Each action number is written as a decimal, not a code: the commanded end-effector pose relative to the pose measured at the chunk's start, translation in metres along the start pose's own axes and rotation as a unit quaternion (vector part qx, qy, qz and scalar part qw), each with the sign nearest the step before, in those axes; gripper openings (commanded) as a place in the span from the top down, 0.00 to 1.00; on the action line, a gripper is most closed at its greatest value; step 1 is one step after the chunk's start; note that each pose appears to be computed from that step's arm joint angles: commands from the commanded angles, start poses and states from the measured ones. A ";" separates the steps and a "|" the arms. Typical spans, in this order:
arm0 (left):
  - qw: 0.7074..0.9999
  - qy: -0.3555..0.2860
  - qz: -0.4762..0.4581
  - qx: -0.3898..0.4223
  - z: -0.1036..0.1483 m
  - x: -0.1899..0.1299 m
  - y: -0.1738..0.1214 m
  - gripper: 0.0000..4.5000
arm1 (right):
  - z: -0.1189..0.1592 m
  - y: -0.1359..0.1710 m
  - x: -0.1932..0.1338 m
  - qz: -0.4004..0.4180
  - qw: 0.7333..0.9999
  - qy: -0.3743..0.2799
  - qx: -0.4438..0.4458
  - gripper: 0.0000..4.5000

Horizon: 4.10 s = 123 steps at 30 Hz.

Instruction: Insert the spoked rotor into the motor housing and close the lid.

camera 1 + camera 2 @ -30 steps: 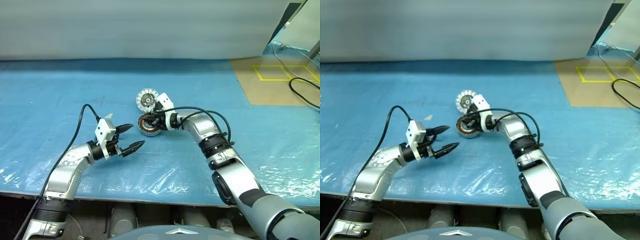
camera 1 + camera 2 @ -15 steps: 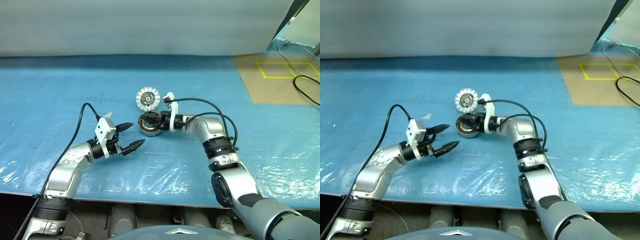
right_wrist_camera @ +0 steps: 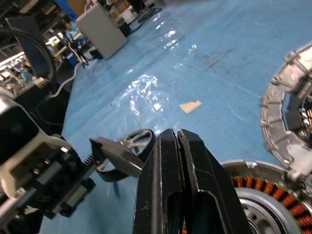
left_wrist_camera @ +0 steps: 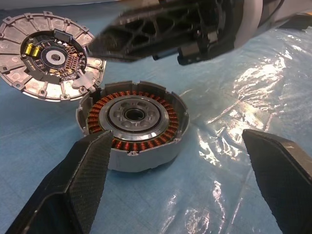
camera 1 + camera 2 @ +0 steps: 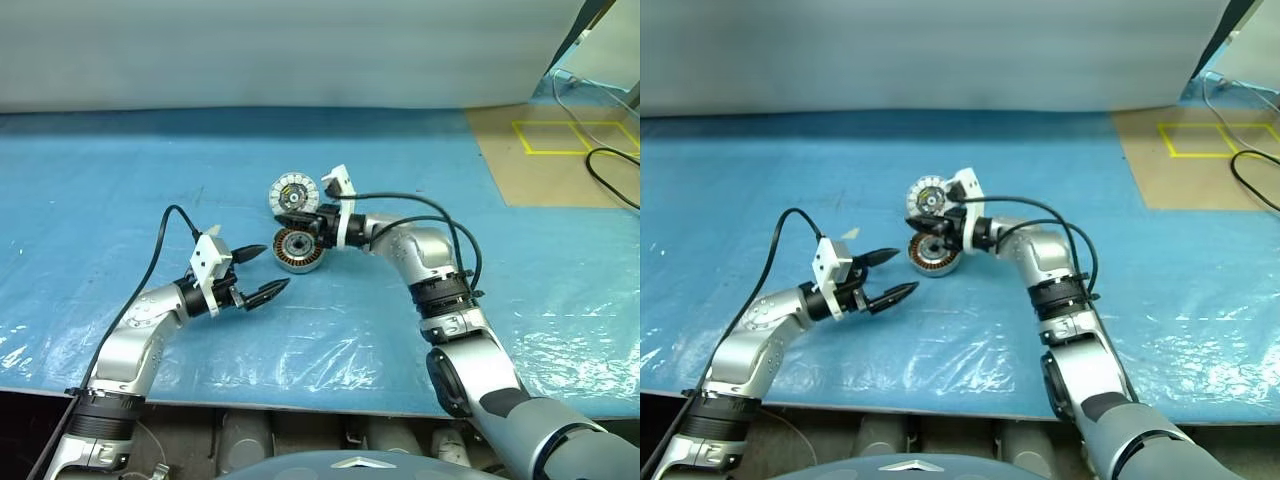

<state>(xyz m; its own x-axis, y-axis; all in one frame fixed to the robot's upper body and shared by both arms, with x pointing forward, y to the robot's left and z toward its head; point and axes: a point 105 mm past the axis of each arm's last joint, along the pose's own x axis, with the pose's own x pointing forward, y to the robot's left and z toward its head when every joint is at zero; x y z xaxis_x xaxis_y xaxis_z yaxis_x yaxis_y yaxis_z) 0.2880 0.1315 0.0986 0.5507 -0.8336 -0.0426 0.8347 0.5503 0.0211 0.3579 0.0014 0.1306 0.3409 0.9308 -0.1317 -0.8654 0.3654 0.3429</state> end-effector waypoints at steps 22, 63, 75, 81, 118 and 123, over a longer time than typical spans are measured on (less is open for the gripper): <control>0.986 0.016 0.165 -0.006 0.029 -0.096 0.035 0.00 | 0.004 0.000 -0.123 -0.070 0.982 0.031 -0.170 0.99; 0.871 0.329 -0.256 0.259 0.061 -0.035 0.091 0.00 | -0.040 -0.003 -0.135 -0.135 0.979 0.054 -0.143 0.99; 0.849 0.356 -0.288 0.264 0.038 -0.032 0.089 0.00 | -0.032 0.014 -0.155 -0.122 0.972 0.041 -0.198 0.99; 0.844 0.368 -0.286 0.265 0.031 -0.037 0.092 0.00 | -0.033 0.021 -0.148 -0.102 0.969 0.051 -0.218 0.99; 0.863 0.357 -0.266 0.238 0.038 -0.037 0.096 0.00 | -0.025 0.061 -0.121 -0.005 0.959 0.072 -0.274 0.99; 0.864 0.356 -0.276 0.226 0.026 -0.032 0.092 0.00 | -0.025 0.063 -0.117 0.002 0.958 0.075 -0.277 0.99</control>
<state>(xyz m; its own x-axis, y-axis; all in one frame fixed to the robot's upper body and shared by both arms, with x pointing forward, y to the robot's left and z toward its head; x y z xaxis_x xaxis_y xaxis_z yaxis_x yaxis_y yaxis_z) 0.3448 0.2080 0.1209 0.0438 -0.6254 -0.7791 0.9785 -0.1306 0.1599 0.2582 -0.0910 0.1343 0.3386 0.8920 -0.2994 -0.9390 0.3000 -0.1682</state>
